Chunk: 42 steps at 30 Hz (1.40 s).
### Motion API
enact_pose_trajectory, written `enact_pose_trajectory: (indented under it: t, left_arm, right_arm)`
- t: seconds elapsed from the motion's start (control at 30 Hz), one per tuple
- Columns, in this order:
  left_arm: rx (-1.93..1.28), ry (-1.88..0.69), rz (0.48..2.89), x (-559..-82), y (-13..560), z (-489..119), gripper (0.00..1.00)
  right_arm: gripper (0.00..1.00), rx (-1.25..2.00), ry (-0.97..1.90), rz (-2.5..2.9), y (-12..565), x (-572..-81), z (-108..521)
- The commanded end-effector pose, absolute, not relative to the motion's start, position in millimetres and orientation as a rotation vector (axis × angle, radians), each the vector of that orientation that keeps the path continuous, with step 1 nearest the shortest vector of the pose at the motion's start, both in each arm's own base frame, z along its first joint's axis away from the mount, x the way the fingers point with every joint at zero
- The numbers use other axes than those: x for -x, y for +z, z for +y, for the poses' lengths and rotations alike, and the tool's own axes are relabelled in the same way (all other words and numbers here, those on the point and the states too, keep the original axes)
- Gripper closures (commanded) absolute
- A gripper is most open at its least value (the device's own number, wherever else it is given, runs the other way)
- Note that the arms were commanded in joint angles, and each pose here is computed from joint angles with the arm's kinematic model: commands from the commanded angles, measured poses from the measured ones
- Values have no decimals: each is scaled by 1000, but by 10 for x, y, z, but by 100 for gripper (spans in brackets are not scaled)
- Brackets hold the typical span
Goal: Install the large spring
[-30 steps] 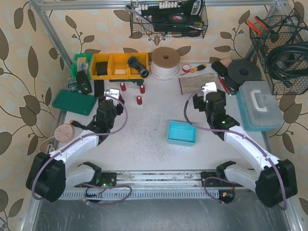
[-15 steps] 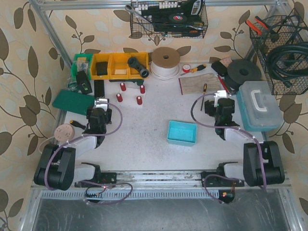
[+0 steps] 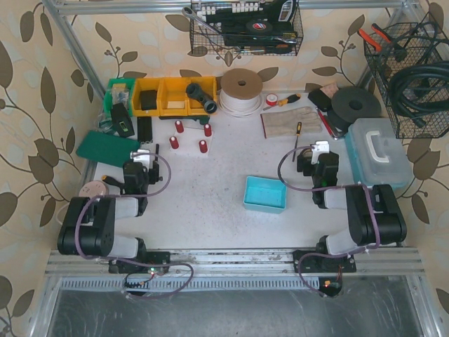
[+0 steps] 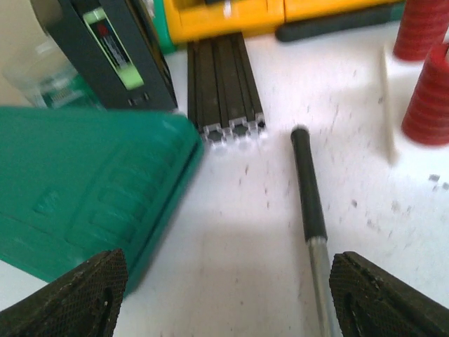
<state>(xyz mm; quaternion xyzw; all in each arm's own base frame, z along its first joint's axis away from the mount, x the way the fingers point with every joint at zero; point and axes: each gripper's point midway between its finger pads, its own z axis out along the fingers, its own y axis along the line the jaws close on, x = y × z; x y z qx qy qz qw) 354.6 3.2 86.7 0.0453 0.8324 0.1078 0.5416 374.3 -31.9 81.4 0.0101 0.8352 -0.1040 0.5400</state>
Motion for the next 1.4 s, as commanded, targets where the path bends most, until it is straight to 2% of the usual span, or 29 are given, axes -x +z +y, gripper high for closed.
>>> enact_pose_trajectory:
  t: [0.0,0.33,1.37]
  left_arm:
    - [-128,150,1931,-3699,928,-74,18]
    - [17,208,2028,-3803,730,179,17]
    - [16,209,2026,-3793,745,183,17]
  right_arm:
    - [0,-48,-216,1904,972,-3840,-308]
    - [0,-47,-224,1917,955,-3848,-317]
    - [0,-44,-225,1915,959,-3845,-309]
